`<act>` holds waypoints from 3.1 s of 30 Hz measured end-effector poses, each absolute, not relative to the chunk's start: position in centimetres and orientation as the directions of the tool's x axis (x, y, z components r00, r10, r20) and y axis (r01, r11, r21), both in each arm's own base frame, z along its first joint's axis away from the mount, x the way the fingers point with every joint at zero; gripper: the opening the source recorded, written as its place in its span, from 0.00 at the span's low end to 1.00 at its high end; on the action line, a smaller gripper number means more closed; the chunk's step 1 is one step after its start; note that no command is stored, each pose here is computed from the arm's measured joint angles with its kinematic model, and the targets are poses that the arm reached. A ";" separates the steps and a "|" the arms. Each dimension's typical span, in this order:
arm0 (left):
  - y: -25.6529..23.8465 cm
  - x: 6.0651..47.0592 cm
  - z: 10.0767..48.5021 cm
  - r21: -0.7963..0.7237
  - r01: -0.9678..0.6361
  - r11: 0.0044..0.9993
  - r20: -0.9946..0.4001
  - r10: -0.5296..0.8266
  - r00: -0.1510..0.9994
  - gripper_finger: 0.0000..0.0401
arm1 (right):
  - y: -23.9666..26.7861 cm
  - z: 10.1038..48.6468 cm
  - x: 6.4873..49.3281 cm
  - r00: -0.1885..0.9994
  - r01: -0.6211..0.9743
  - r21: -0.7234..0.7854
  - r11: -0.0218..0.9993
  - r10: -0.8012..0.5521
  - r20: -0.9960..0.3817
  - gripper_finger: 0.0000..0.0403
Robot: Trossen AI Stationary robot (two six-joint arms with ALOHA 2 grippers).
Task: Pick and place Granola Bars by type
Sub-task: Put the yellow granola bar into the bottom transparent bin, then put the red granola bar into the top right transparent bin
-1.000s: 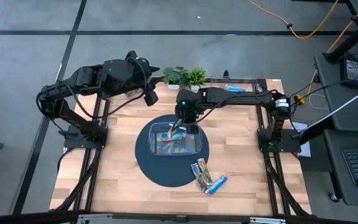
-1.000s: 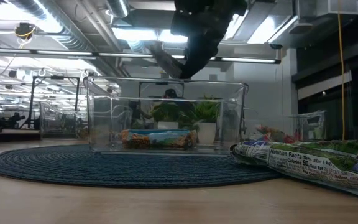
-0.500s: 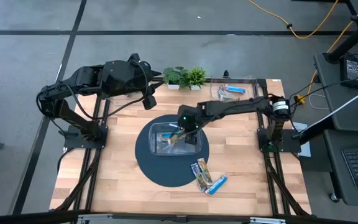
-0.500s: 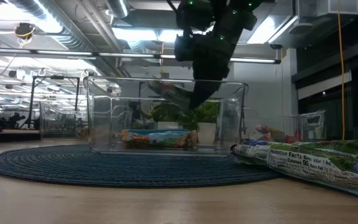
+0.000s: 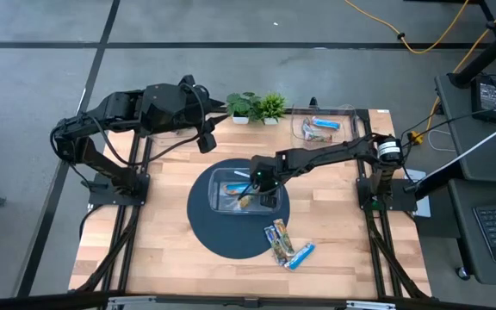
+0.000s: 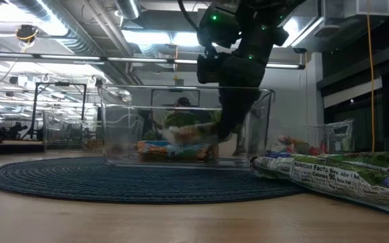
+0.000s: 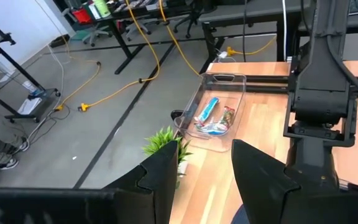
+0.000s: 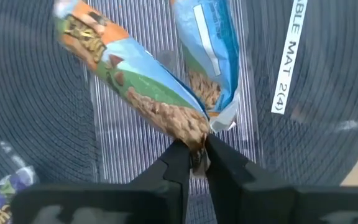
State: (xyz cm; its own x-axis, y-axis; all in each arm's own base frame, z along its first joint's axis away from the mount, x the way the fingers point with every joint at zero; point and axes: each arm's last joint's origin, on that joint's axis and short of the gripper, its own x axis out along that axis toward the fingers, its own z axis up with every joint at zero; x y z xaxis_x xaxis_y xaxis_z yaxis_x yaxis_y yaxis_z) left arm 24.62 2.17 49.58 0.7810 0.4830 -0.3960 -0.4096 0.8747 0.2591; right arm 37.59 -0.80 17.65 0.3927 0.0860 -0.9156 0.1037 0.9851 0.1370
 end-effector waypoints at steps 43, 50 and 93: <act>2.2 24.6 49.6 0.434 -0.302 0.849 -0.396 0.480 0.782 0.36 | 0.9 34.0 31.1 0.558 0.099 -0.272 0.957 -0.280 -0.781 0.36; 2.2 24.6 49.6 0.503 -0.252 0.826 -0.397 0.480 0.782 0.36 | 5.8 33.8 27.8 0.580 -0.031 -0.201 0.979 -0.146 -0.801 0.36; 2.2 24.6 49.6 0.278 -0.401 0.873 -0.395 0.484 0.781 0.36 | 15.9 18.0 22.2 0.286 -0.325 0.203 0.924 0.300 -0.910 0.79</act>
